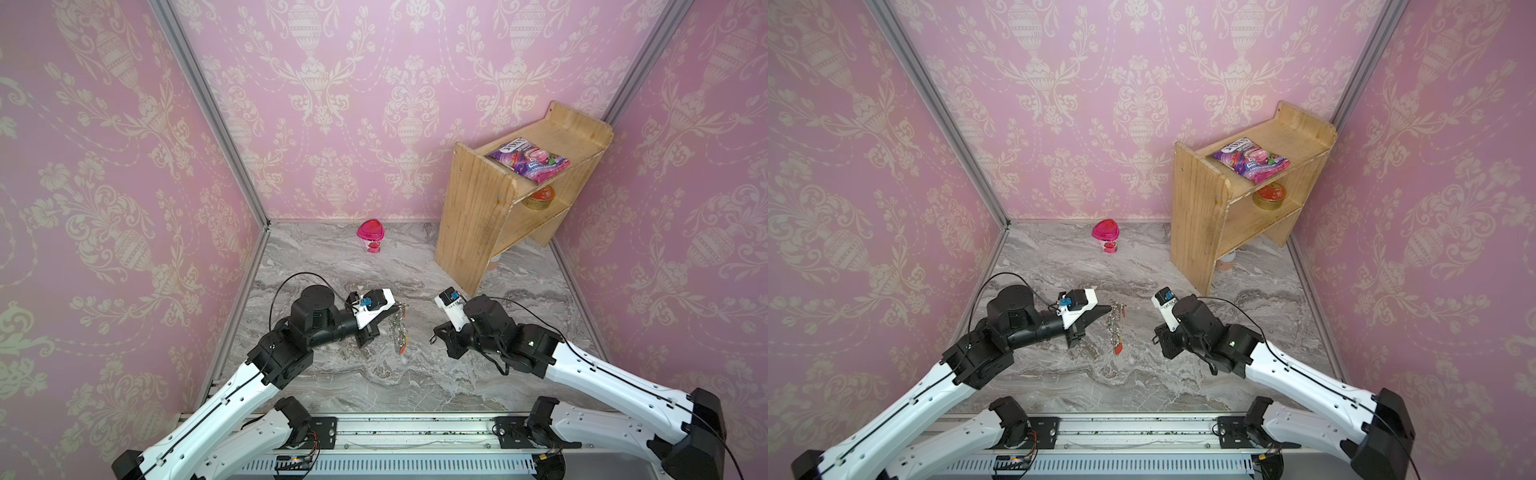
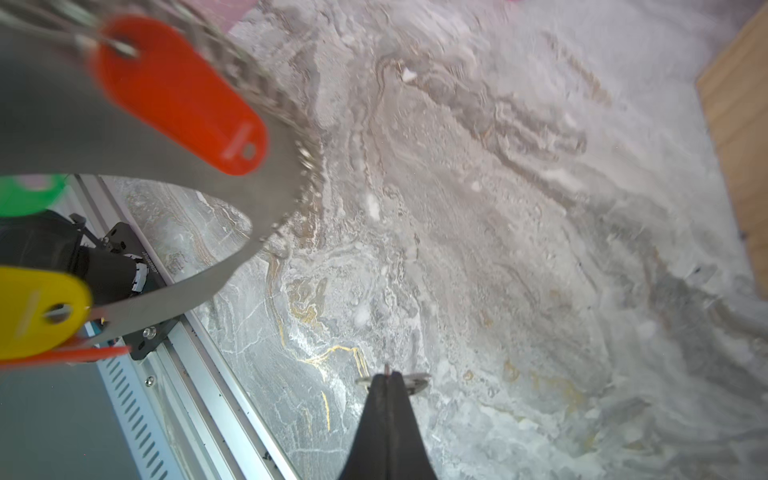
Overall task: Put the keys on the keyring
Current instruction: 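Move the right gripper down over the copper key with black tag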
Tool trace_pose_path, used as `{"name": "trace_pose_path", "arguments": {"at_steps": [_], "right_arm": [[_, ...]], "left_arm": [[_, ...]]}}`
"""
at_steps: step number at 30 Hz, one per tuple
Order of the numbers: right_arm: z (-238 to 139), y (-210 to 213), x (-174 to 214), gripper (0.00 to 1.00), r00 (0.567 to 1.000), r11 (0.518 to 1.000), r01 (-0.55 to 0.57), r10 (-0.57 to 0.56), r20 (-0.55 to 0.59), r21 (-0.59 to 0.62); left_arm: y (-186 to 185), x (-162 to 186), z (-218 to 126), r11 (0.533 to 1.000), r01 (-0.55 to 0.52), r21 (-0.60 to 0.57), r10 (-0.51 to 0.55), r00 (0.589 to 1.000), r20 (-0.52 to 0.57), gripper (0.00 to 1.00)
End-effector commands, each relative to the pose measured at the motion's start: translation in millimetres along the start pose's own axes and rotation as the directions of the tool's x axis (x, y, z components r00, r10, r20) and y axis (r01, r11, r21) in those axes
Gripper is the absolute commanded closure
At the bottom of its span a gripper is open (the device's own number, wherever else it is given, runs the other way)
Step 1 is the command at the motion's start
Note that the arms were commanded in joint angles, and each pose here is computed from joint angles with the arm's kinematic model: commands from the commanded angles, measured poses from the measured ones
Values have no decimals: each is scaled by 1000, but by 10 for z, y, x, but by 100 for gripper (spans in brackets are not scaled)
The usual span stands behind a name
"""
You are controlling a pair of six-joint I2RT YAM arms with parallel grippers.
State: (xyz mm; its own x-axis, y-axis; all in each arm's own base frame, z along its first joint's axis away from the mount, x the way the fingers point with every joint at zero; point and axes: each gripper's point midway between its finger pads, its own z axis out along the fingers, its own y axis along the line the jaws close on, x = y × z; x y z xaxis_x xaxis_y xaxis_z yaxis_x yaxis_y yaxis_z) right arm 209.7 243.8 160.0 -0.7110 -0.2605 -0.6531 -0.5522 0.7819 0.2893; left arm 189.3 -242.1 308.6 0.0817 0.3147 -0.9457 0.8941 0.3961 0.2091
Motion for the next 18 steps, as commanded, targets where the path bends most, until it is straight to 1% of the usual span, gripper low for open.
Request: {"name": "trace_pose_path", "arguments": {"at_steps": [1,5,6,9,11,13,16,18], "right_arm": [[187,-65,265,100,970,976,-217,214,-116,-10],[400,-156,483,100,937,955,-296,294,-187,20],[459,-172,545,100,919,941,-337,336,-205,31],[611,-191,708,100,887,925,-377,376,-270,50],[667,-212,777,100,873,919,-389,391,-292,67],[670,-258,801,100,870,915,-393,401,-287,89],[594,-301,750,100,879,917,-387,400,-260,101],[517,-324,729,92,884,917,-381,398,-244,115]], "left_arm": [[43,67,-25,999,6,-46,-6,1000,-5,100],[36,106,-28,999,1,-52,-1,1000,-1,100],[34,116,-23,999,1,-50,-1,1000,-2,100],[32,140,1,999,-1,-46,0,1000,-4,100],[22,144,13,999,-1,-37,1,1000,-4,100],[20,153,22,999,0,-35,0,1000,-5,100],[28,154,23,999,1,-39,-1,1000,-1,100],[28,170,36,999,6,-37,-6,1000,-3,100]]}}
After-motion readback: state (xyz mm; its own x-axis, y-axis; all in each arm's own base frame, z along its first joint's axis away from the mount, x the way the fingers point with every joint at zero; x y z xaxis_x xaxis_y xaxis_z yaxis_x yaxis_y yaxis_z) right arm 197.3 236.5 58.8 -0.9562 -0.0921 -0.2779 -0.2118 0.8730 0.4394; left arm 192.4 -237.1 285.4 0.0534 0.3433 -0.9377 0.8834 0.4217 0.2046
